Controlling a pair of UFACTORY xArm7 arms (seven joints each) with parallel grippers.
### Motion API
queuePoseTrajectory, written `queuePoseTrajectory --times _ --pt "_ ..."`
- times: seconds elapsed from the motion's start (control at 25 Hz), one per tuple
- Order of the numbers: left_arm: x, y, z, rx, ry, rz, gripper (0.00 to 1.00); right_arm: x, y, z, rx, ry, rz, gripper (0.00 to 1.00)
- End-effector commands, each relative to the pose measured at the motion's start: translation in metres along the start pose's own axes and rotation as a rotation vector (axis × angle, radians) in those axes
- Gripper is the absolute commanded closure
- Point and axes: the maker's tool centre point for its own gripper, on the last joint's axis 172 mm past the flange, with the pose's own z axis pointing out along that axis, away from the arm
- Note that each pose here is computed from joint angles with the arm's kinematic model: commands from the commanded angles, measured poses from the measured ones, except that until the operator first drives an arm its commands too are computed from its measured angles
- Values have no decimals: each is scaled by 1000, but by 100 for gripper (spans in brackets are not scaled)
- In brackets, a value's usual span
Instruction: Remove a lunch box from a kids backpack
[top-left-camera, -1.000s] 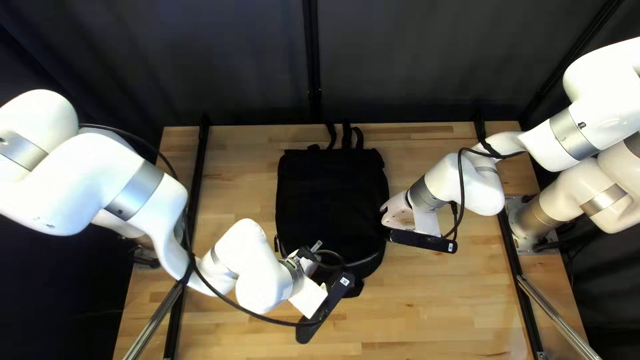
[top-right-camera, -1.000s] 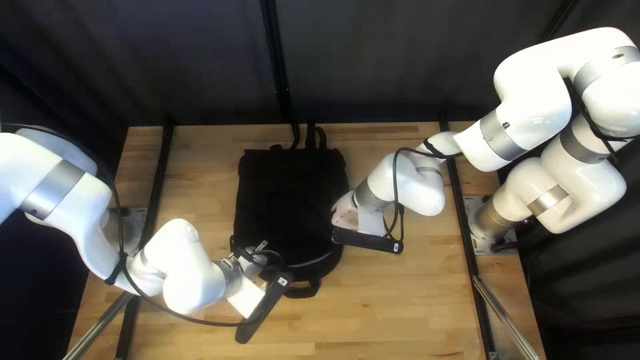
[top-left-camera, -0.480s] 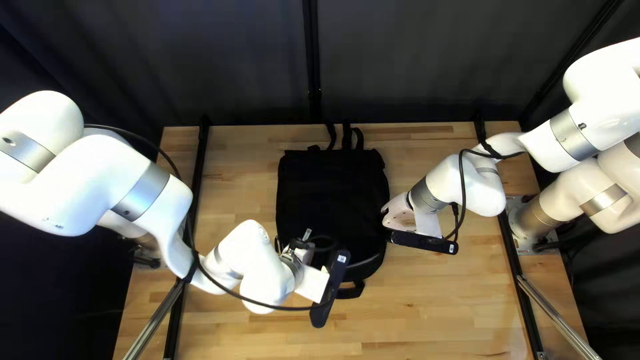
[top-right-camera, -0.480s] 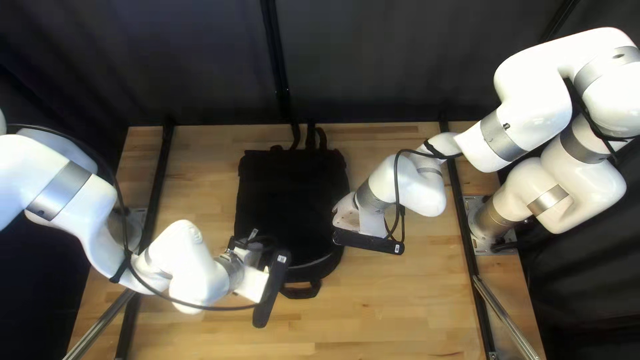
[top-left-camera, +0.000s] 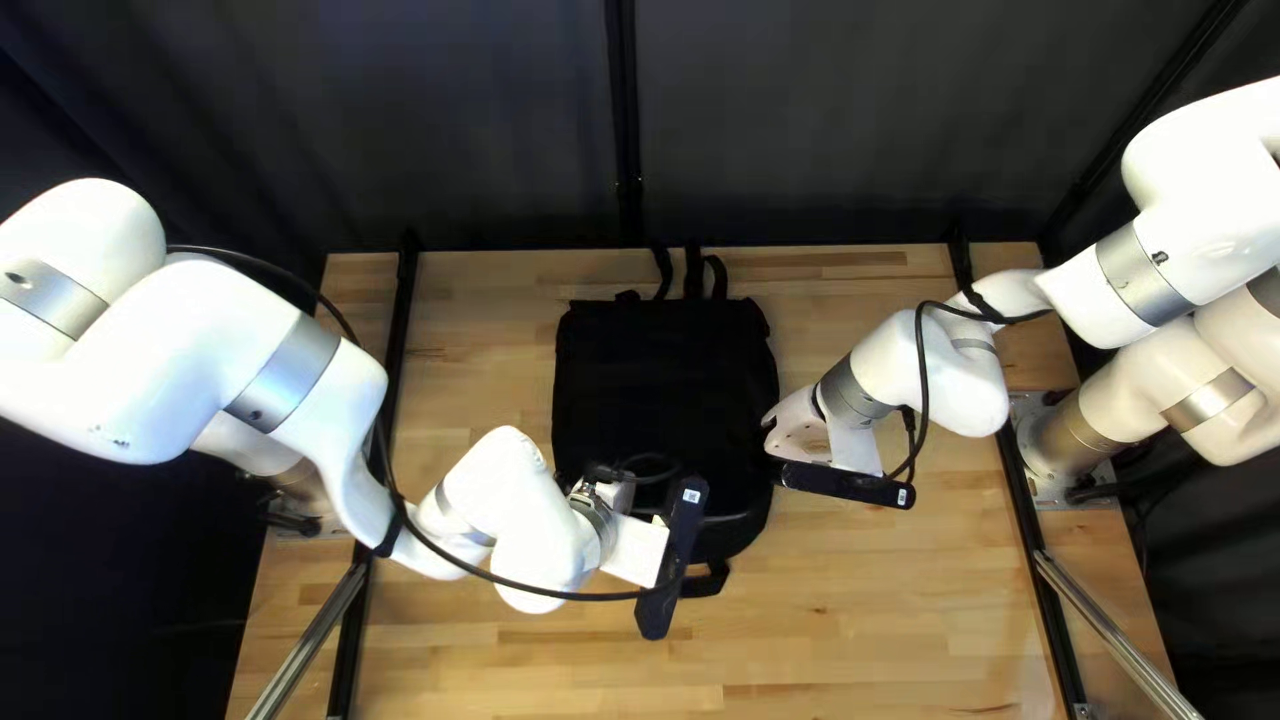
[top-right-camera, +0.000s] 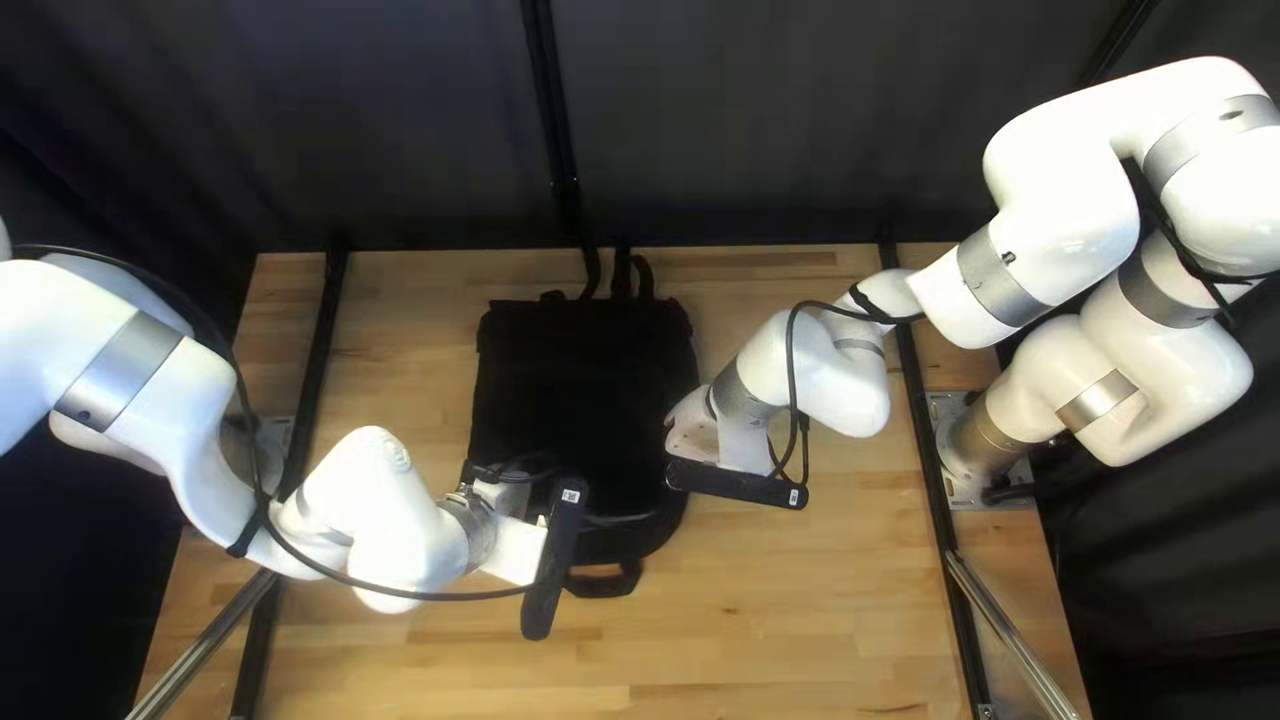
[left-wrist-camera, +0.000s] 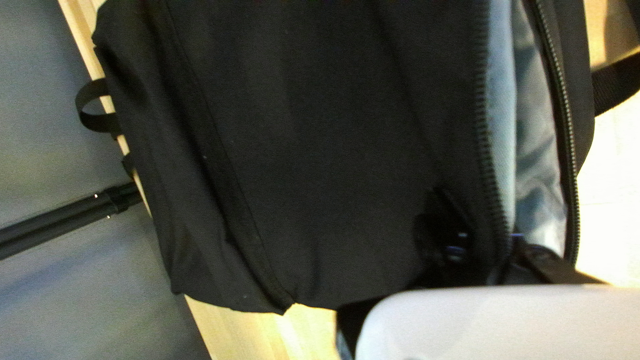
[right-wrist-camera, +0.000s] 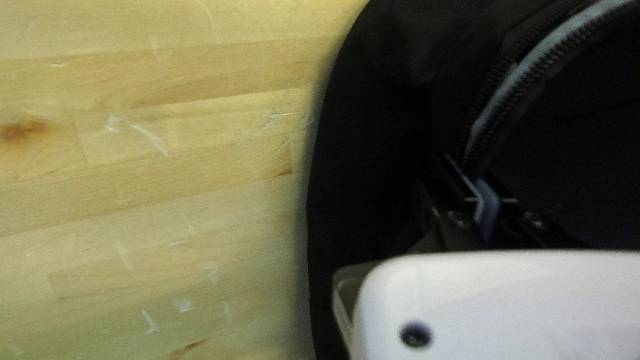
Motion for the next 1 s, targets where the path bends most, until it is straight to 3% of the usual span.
queuePoseTrajectory --times 0.04,0.24,0.6,1.0 --pt "4 -10 -6 -27 7 -24 100 10 -3 -15 31 15 0 0" --pt "30 -16 -28 -93 19 -73 100 31 -4 -63 116 -20 19 0" --pt "79 -46 -40 -316 41 -190 100 95 1 -114 186 -104 45 0" --pt "42 -75 -9 -372 81 -318 100 130 -1 -126 207 -164 25 0"
